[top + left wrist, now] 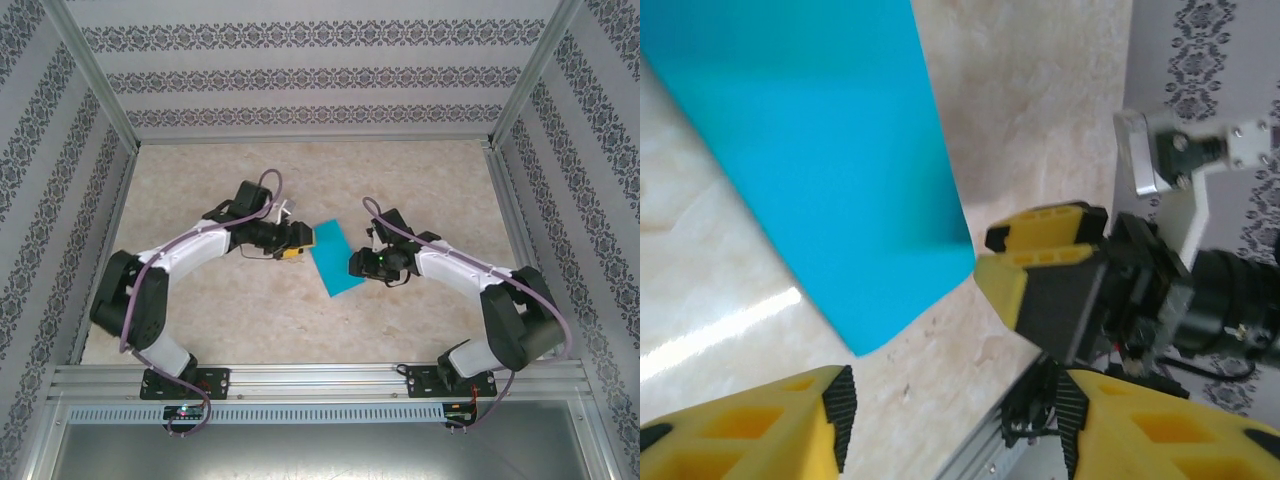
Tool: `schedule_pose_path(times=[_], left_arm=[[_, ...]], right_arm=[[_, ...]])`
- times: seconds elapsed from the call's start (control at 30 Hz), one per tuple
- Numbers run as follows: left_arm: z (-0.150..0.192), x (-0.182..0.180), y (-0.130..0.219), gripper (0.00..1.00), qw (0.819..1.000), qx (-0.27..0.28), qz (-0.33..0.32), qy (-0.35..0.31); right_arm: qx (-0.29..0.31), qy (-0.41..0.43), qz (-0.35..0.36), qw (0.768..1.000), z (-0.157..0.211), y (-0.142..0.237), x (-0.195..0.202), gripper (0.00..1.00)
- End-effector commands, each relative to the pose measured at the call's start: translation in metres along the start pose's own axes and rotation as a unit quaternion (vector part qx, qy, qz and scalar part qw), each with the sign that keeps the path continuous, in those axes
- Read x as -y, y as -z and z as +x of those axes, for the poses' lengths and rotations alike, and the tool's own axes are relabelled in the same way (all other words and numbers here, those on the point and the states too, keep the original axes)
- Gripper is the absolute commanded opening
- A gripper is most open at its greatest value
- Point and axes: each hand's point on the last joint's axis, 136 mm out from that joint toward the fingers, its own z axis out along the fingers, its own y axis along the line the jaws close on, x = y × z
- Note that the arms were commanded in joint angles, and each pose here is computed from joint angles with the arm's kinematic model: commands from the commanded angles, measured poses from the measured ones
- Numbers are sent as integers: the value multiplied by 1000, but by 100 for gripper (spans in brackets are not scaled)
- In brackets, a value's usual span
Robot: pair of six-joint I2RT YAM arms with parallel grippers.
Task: Fold a paper plane with a square sheet of paper (pick it up from the middle)
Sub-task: Turn over the paper at the center of the table, then third fold the triangle at the center of the table.
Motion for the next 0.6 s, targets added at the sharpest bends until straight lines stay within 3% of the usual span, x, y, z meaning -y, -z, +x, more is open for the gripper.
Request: schedule_pose_path(times=[0.0, 0.3, 0.57], left_arm=[[-7, -1, -19, 54, 999, -10, -22, -38], [-29, -18, -64, 46, 998, -52, -22, -37], [-42, -40, -85, 45, 994, -79, -57, -46]], right_arm=[[15, -4, -24, 1000, -3, 7, 2, 52], [-13, -17, -69, 997, 5, -2, -2, 51], [-26, -16, -54, 998, 4, -12, 4, 51]])
